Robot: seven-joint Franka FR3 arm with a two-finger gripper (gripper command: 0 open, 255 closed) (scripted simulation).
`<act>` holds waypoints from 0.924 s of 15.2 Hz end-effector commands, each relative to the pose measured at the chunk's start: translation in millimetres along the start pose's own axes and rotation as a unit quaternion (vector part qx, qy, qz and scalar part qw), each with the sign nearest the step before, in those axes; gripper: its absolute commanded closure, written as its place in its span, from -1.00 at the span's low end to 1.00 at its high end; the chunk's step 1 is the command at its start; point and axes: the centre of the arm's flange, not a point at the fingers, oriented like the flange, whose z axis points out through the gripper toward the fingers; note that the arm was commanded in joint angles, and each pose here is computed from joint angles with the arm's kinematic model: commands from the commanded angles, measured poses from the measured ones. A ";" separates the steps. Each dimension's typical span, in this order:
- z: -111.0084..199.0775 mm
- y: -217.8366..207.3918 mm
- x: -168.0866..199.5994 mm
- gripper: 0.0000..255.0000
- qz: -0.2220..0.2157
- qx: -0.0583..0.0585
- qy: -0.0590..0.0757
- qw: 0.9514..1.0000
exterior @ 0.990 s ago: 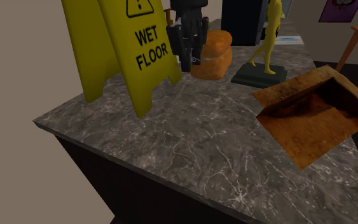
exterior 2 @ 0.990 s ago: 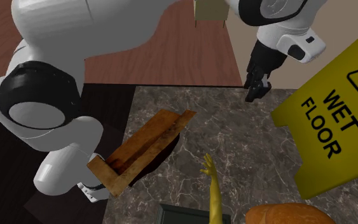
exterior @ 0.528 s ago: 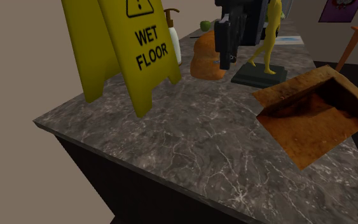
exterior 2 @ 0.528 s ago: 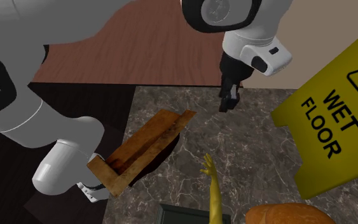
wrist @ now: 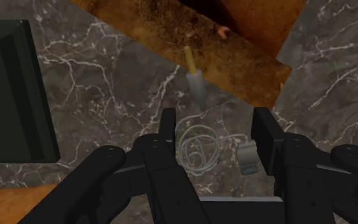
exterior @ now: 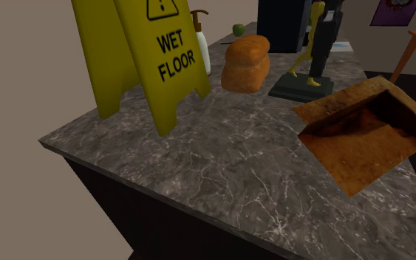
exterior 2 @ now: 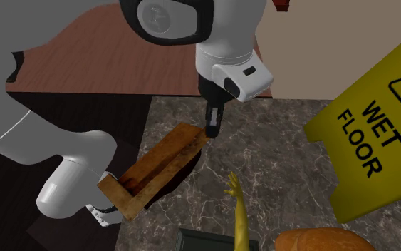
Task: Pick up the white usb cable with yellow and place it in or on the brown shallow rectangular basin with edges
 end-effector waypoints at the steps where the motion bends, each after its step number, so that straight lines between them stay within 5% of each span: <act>1: 0.5 15.9 -24.5 1.00 0.000 0.001 0.000 1.000; 7: 2.0 60.4 -100.1 1.00 0.000 0.001 0.000 1.000; 14: 38.9 61.0 -98.5 1.00 0.000 0.001 0.000 1.000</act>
